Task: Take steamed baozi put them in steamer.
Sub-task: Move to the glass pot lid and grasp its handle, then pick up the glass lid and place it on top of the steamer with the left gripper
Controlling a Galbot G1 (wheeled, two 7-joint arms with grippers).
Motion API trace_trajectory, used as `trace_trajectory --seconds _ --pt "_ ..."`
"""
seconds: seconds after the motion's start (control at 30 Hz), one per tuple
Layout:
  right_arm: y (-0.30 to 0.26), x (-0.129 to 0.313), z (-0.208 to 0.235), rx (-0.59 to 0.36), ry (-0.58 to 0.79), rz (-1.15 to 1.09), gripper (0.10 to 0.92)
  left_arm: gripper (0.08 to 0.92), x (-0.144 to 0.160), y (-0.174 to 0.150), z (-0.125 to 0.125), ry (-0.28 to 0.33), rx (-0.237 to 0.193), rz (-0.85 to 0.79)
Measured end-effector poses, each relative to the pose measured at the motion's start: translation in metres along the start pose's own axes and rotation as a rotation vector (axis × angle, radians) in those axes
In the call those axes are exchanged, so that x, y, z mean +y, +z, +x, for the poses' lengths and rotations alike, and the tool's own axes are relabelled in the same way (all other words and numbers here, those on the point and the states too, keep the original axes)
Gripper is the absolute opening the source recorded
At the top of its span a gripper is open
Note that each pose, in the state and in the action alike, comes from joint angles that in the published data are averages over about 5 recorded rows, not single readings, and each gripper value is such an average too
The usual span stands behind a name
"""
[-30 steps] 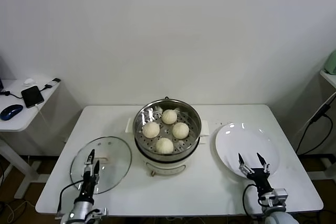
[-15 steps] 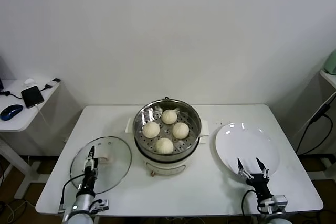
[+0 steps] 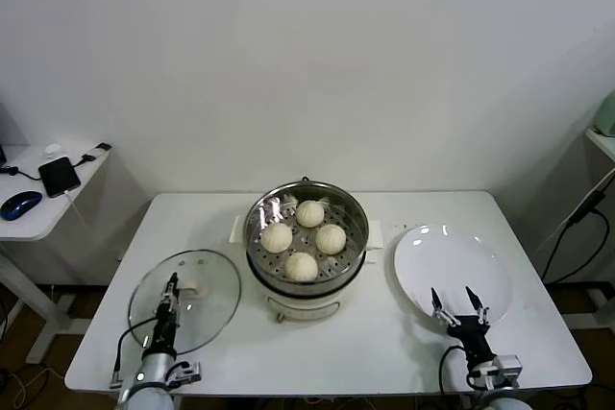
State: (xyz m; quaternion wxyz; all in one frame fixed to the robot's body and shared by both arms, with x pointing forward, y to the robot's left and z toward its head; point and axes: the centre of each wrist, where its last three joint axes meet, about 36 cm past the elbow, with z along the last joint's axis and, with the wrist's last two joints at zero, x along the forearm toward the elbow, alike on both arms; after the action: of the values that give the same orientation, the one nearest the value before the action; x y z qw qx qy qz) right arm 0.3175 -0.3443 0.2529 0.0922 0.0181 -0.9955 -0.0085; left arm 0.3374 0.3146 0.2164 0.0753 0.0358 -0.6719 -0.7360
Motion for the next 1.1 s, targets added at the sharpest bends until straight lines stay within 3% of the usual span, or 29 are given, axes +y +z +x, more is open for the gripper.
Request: trace_trajectory --seconds 0.2,0.47,0.73,0.9,1.1 --pt "-0.004 0.000 -0.001 -0.011 -0.001 0.002 0.823 0.142 0.009 0.004 0.001 0.000 0.013 0.023" --pt "-0.008 -0.002 0.000 -0.016 -0.007 0.014 0.823 0.136 0.055 0.018 0.000 -0.025 0.048 0.087" --pt "-0.016 -0.004 0.000 -0.017 -0.016 0.042 0.823 0.136 0.136 0.027 -0.007 -0.049 0.055 0.165" --pt "-0.019 -0.003 -0.002 -0.024 -0.027 0.059 0.823 0.136 0.190 0.009 -0.012 -0.071 0.031 0.204" --pt "-0.021 -0.002 0.000 -0.034 -0.036 0.078 0.823 0.136 0.235 -0.036 -0.013 -0.063 -0.009 0.243"
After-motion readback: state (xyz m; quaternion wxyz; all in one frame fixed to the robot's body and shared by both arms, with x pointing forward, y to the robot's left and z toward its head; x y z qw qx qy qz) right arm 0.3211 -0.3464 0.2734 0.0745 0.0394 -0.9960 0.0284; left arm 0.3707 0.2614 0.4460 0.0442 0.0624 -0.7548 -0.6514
